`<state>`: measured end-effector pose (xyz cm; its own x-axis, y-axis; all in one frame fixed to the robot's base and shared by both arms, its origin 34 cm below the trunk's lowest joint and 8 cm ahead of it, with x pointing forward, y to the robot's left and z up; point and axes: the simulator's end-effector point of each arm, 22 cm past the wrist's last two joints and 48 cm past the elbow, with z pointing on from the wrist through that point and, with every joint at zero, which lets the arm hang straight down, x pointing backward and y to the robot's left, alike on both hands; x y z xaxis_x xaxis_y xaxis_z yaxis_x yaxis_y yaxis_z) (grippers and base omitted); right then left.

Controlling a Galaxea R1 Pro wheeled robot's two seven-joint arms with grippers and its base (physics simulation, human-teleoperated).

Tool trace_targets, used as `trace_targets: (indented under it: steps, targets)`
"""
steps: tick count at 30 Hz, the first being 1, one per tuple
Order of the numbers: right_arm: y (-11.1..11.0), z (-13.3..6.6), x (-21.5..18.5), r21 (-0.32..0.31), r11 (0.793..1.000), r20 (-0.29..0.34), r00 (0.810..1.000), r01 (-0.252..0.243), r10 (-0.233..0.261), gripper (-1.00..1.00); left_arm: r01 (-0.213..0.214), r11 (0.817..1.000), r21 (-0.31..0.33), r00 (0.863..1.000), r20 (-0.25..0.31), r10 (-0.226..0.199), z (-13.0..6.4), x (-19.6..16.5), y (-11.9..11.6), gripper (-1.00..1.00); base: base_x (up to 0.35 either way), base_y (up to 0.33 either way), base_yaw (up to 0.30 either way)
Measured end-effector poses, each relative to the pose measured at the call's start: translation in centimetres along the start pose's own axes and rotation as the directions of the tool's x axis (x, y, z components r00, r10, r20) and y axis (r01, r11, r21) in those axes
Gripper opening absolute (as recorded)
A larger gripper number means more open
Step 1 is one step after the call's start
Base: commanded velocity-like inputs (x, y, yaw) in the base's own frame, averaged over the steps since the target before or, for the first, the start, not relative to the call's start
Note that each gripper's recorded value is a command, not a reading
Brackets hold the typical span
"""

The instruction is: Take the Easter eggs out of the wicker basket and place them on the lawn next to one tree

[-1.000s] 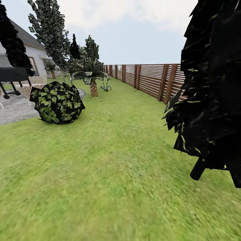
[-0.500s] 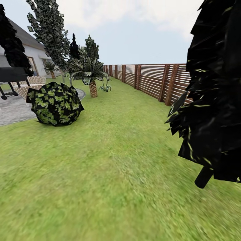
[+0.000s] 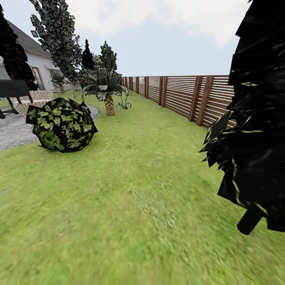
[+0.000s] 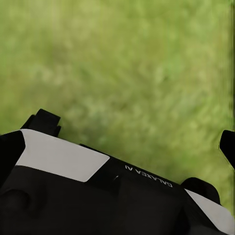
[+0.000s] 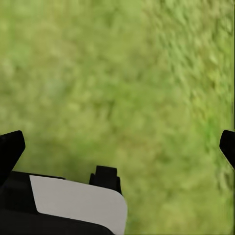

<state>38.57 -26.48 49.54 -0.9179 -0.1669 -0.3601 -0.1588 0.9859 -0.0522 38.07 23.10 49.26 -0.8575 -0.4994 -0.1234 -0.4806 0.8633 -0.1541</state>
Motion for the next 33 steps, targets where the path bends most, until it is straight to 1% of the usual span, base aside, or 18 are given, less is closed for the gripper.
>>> trace_targets:
  steps: [17, 21, 30, 33]
  targets:
    - [0.09, 0.00, -0.02, -0.003, 1.000, 0.001, 1.000, 0.011, -0.011, 1.00, 0.000, 1.000, 0.000, 1.000, 0.001, 0.000, 0.00, -0.02, 0.00, 1.00, 0.318, 0.000, 0.004]
    - [0.22, 0.00, -0.03, -0.005, 1.000, 0.001, 1.000, 0.012, -0.012, 1.00, 0.000, 1.000, 0.000, 1.000, 0.000, 0.000, 0.00, 0.00, 0.01, 1.00, 0.319, 0.000, 0.210]
    - [0.23, 0.01, -0.07, -0.004, 1.000, 0.002, 1.000, 0.010, -0.010, 1.00, 0.000, 1.000, 0.000, 1.000, 0.000, 0.000, 0.00, 0.00, 0.01, 1.00, 0.320, 0.000, 0.284]
    - [0.18, 0.01, -0.09, -0.003, 1.000, 0.002, 1.000, 0.010, -0.010, 1.00, 0.001, 1.000, -0.001, 1.000, 0.001, -0.001, 0.00, -0.05, 0.08, 1.00, 0.320, 0.000, 0.121]
